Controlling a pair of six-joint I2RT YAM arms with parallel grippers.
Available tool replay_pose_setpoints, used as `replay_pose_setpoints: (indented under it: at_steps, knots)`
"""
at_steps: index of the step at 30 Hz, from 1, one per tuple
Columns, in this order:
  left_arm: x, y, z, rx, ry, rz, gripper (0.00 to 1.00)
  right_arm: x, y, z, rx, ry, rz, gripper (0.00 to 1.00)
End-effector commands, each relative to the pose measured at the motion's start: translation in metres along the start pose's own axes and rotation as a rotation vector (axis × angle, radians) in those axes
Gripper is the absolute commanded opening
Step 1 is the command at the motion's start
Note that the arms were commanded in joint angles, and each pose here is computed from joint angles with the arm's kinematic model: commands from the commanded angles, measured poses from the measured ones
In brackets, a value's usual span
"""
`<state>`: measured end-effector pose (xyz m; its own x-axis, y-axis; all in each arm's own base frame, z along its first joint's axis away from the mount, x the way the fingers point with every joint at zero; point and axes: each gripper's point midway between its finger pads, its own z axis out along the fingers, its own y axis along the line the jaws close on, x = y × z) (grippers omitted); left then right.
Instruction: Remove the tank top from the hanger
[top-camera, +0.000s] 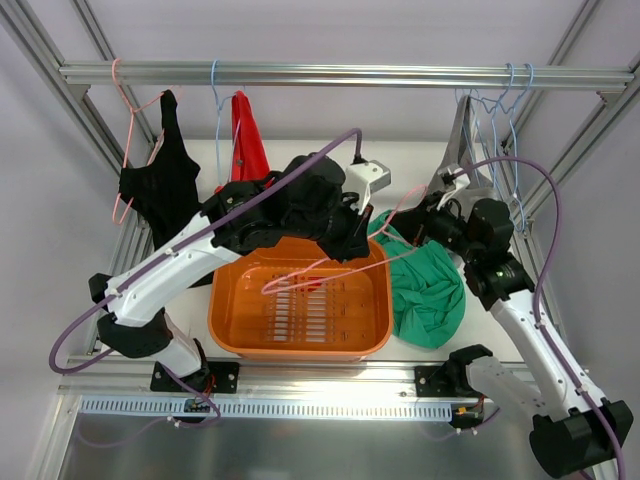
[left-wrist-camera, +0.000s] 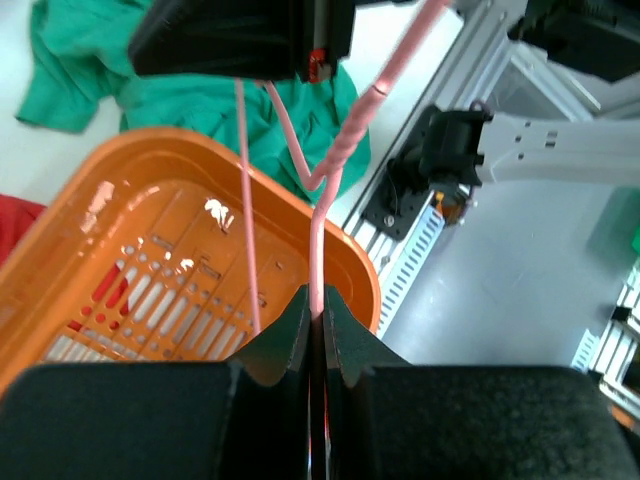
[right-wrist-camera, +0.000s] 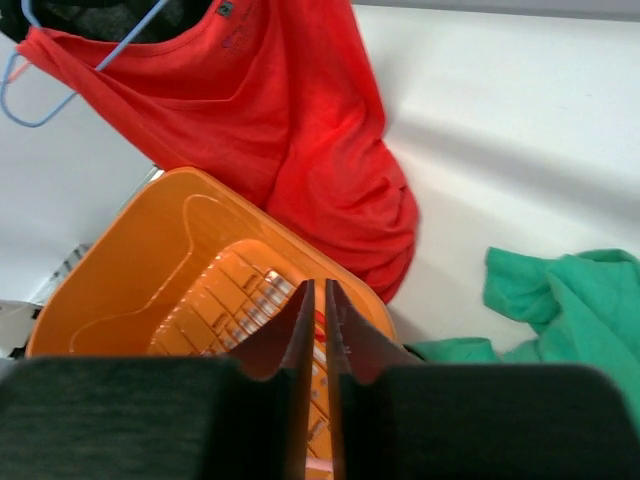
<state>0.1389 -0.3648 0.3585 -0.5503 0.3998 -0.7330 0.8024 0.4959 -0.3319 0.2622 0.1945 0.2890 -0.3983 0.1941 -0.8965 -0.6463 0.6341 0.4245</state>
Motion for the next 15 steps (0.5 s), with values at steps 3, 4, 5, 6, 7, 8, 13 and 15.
replay_pose_setpoints:
  at_steps: [3,4,5,6,7,8,13,15]
  knots:
    - [-0.049,0.008,-0.03,-0.089,-0.231,0.016,0.0,-0.051,0.003,-0.026,0.137,-0.091,-0.055,0.16]
    - [-0.051,0.011,-0.03,-0.107,-0.241,0.014,0.0,-0.058,-0.001,-0.033,0.185,-0.092,-0.069,0.23]
    - [-0.053,0.013,-0.034,-0.123,-0.255,0.013,0.0,-0.091,-0.006,-0.048,0.282,-0.162,-0.087,0.4]
    - [-0.055,0.017,-0.036,-0.144,-0.267,0.01,0.0,-0.089,-0.014,-0.06,0.357,-0.131,-0.068,0.68]
    - [-0.057,0.026,-0.037,-0.192,-0.284,0.007,0.0,-0.1,-0.023,-0.071,0.423,-0.148,-0.067,0.73]
    - [-0.058,0.03,-0.04,-0.216,-0.298,0.004,0.0,-0.126,-0.018,-0.089,0.477,-0.213,-0.081,0.79]
    - [-0.075,0.061,-0.046,-0.403,-0.381,-0.014,0.0,-0.148,-0.003,-0.129,0.552,-0.208,-0.172,0.94]
    - [-0.089,0.065,-0.053,-0.441,-0.427,-0.019,0.0,-0.145,0.006,-0.137,0.542,-0.192,-0.178,0.98]
